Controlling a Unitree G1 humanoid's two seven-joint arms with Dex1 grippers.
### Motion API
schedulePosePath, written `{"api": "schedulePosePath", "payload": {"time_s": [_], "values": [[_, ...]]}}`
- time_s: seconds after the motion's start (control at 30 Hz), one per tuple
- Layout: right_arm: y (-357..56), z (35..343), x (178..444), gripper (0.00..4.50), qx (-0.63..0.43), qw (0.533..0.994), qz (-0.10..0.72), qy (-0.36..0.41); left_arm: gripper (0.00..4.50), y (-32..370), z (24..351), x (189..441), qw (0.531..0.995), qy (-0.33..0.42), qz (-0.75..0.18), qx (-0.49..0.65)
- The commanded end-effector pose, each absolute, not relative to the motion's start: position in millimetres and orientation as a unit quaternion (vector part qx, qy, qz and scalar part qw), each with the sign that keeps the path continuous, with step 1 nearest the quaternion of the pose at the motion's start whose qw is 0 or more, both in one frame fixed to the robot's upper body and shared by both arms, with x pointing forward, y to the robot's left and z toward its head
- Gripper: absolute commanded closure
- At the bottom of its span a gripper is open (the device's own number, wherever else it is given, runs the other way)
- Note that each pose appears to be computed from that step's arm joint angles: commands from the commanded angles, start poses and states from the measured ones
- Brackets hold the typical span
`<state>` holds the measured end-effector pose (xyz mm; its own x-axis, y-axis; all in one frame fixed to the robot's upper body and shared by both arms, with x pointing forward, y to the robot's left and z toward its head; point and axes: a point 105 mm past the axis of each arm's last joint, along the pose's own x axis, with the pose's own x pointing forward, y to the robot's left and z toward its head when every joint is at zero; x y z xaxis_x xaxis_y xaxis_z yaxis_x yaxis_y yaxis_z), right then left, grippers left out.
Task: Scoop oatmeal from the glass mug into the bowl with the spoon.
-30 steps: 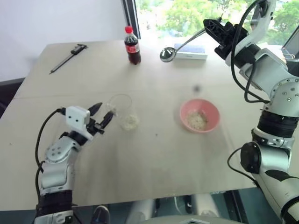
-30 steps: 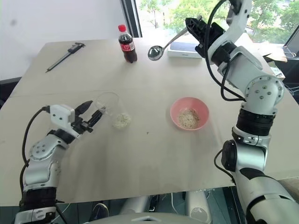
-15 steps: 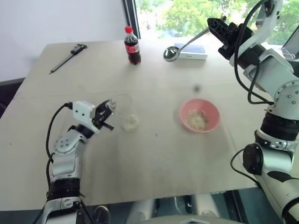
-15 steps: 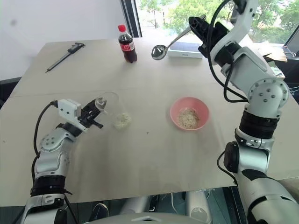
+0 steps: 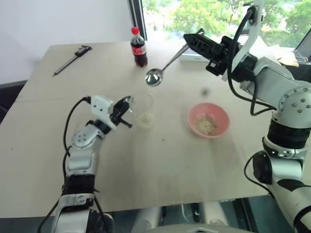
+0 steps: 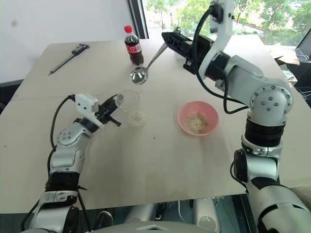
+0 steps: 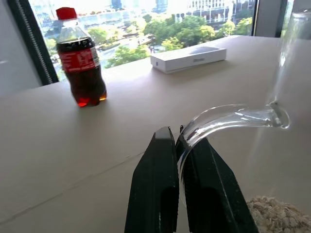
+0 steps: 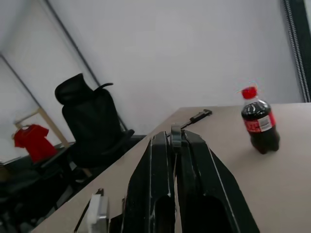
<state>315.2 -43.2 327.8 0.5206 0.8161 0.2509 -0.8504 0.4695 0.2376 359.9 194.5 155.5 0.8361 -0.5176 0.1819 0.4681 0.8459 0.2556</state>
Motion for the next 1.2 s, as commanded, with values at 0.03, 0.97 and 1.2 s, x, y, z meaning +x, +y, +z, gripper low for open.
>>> {"api": "schedulePosePath", "payload": {"time_s": [0.03,0.97,1.2], "values": [[-31,321,302,4.5,0.103,0.847,0.518,-0.056,4.49,183,176,367,0.941,-0.156,-0.277,0.114],[-3,237,322,4.5,-0.109,0.858,0.501,-0.028,4.49,135,205,379,0.879,-0.228,-0.348,0.232],[-12,232,321,4.5,0.024,0.871,0.483,0.087,4.49,134,199,383,0.88,-0.223,-0.349,0.233]]}}
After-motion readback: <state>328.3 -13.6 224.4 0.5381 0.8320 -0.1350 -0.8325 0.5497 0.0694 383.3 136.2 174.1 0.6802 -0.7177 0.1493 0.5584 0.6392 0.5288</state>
